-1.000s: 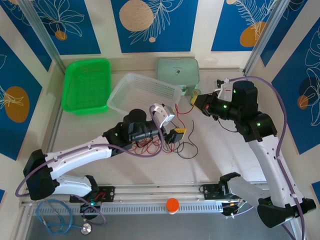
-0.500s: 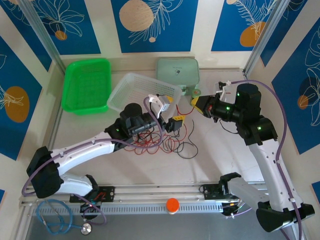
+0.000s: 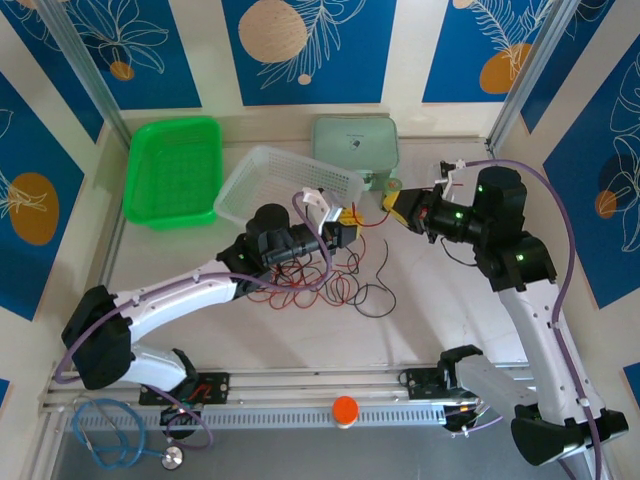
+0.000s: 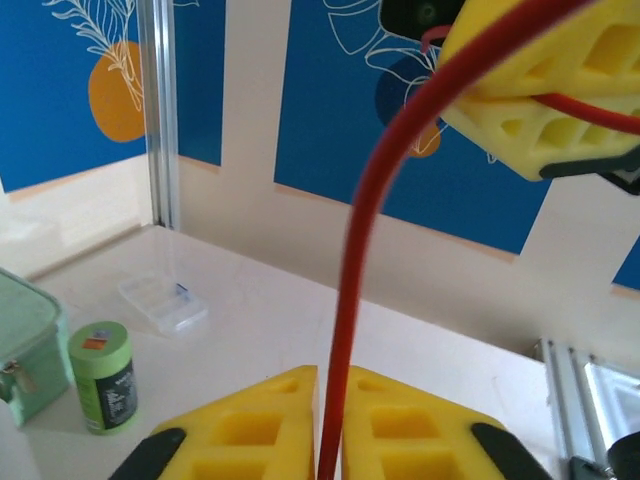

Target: Untangle the cables

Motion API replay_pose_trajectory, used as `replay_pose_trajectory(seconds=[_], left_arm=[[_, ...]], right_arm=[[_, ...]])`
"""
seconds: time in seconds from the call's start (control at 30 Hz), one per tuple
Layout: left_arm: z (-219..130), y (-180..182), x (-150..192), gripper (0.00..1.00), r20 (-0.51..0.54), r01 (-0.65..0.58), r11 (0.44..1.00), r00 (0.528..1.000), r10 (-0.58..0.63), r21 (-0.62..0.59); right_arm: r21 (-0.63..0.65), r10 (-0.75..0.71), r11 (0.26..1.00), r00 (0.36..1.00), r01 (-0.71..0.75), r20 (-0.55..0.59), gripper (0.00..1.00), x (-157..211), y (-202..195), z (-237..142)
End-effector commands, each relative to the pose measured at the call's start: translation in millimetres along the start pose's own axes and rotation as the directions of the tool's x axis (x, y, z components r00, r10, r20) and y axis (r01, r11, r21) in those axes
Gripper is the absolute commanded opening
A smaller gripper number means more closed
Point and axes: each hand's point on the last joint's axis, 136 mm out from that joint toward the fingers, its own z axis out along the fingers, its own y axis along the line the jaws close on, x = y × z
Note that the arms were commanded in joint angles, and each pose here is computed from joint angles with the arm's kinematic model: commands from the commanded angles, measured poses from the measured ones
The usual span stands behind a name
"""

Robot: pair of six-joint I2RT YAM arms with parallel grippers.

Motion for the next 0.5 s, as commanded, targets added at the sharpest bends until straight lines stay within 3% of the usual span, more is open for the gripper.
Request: replay_pose_trajectory(seconds=[0.0, 0.2, 0.33, 0.47], left_arm=[[-2, 6, -15, 0.03, 0.031, -0.005, 1.000, 1.000, 0.005, -0.023], [-25, 32, -7, 0.00, -0.065, -0.076, 0.975, 0.996, 0.064, -0.211], [-54, 52, 2, 0.00, -0.159, -0.174, 0.924, 0.979, 0.126, -0.340], [-78, 65, 13, 0.00, -0.238, -0.245, 0.874, 0.959, 0.155, -0.420]], right_arm=[[-0.016, 0.006, 1.000, 1.000, -0.007, -0.010, 0.00, 5, 2, -6], [0.060, -0.020, 0.998, 0.999, 0.017, 0.050, 0.00, -1, -10, -22], [0.170, -0.054, 0.985, 0.993, 0.036, 0.103, 0.00, -5, -29, -35], [0.199, -0.050, 0.980, 0.987, 0.019, 0.154, 0.00, -10, -43, -43]])
